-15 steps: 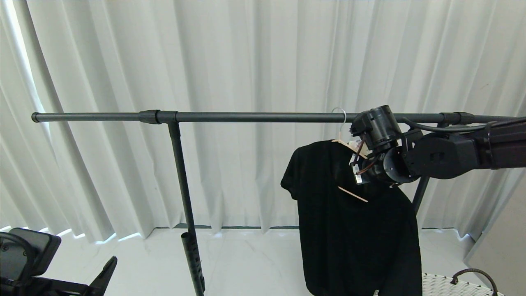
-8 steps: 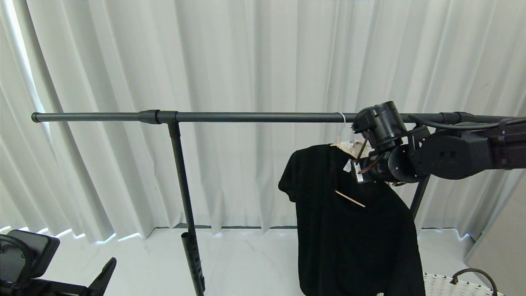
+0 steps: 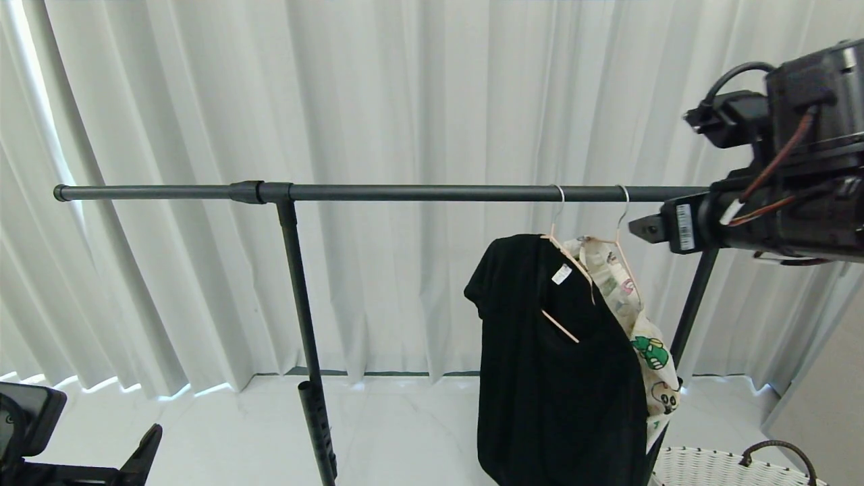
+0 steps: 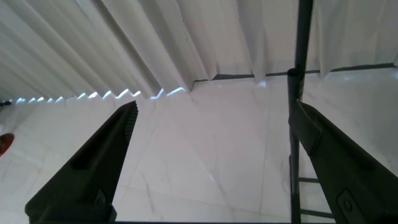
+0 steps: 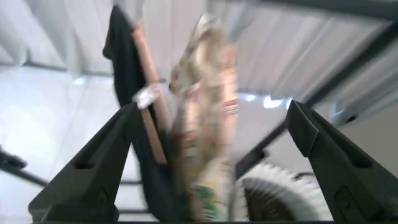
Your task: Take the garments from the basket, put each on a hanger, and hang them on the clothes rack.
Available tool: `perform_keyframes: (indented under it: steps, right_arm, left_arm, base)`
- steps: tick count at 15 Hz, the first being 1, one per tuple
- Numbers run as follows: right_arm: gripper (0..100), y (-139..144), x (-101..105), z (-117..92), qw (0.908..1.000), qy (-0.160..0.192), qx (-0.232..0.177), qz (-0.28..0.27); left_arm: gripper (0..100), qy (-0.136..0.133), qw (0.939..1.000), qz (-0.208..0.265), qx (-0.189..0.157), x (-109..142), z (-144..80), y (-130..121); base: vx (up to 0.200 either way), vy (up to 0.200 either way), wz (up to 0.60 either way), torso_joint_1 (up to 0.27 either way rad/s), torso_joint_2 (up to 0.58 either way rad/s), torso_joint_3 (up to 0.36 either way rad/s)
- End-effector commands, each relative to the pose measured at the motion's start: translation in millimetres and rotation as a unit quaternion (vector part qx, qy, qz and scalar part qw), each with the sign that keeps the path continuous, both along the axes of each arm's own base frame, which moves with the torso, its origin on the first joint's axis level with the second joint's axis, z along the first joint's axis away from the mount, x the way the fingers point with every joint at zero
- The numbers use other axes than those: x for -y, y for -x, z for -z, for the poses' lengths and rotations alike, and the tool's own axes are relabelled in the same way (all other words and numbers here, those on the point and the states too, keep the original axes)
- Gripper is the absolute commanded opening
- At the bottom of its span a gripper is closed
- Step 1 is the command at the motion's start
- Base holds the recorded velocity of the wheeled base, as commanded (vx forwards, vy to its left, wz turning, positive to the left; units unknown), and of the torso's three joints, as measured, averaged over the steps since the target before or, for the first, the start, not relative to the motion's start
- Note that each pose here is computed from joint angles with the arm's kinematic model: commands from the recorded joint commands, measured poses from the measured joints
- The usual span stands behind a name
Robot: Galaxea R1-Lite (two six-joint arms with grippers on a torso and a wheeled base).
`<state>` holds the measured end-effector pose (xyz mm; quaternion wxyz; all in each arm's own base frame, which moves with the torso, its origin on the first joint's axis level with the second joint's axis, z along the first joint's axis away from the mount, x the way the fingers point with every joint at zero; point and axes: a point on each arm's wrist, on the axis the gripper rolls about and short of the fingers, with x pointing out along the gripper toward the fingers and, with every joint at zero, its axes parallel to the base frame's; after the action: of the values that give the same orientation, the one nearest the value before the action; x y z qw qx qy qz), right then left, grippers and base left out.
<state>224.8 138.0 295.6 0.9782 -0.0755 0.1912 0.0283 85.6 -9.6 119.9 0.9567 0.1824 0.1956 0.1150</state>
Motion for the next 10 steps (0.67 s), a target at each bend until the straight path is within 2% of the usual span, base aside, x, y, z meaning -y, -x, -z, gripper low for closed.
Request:
perform_keyframes:
  steps: [1, 3, 5, 6, 7, 10]
  right_arm:
    - [100, 29.9, 60.5, -13.0, 0.9966, 0.060, 0.026, 0.050]
    - [100, 37.1, 104.7, -4.4, 0.9842, 0.127, 0.017, 0.122]
    - [100, 35.9, 131.7, -0.8, 0.9739, 0.142, 0.028, 0.175]
    - [100, 34.2, 141.6, 2.9, 0.9727, 0.137, 0.030, 0.185]
    - [100, 33.1, 147.1, 5.4, 0.9727, 0.132, 0.035, 0.188]
    - [100, 30.2, 147.8, 13.1, 0.9722, 0.141, 0.047, 0.181]
  left_arm:
    - [100, 0.000, 1.0000, -0.006, 0.000, -1.1, 0.6, 0.4]
    - [100, 0.000, 0.9999, -0.010, 0.002, -1.8, -0.8, 0.0]
    - [100, 0.000, 0.9997, -0.025, 0.003, -4.3, -0.8, -0.2]
    - [100, 0.001, 0.9995, -0.032, 0.004, -5.5, -0.9, -0.1]
    - [100, 0.001, 0.9994, -0.034, 0.004, -5.8, -0.9, -0.1]
    - [100, 0.001, 0.9993, -0.033, 0.016, -6.5, -2.6, 3.9]
  base:
    - [0.000, 0.000, 0.00, 0.000, 0.00, 0.000]
    - [0.000, 0.000, 0.00, 0.000, 0.00, 0.000]
    - [0.000, 0.000, 0.00, 0.000, 0.00, 0.000]
    - [0.000, 0.000, 0.00, 0.000, 0.00, 0.000]
    - [0.000, 0.000, 0.00, 0.000, 0.00, 0.000]
    - [-0.200, 0.000, 0.00, 0.004, 0.00, 0.001]
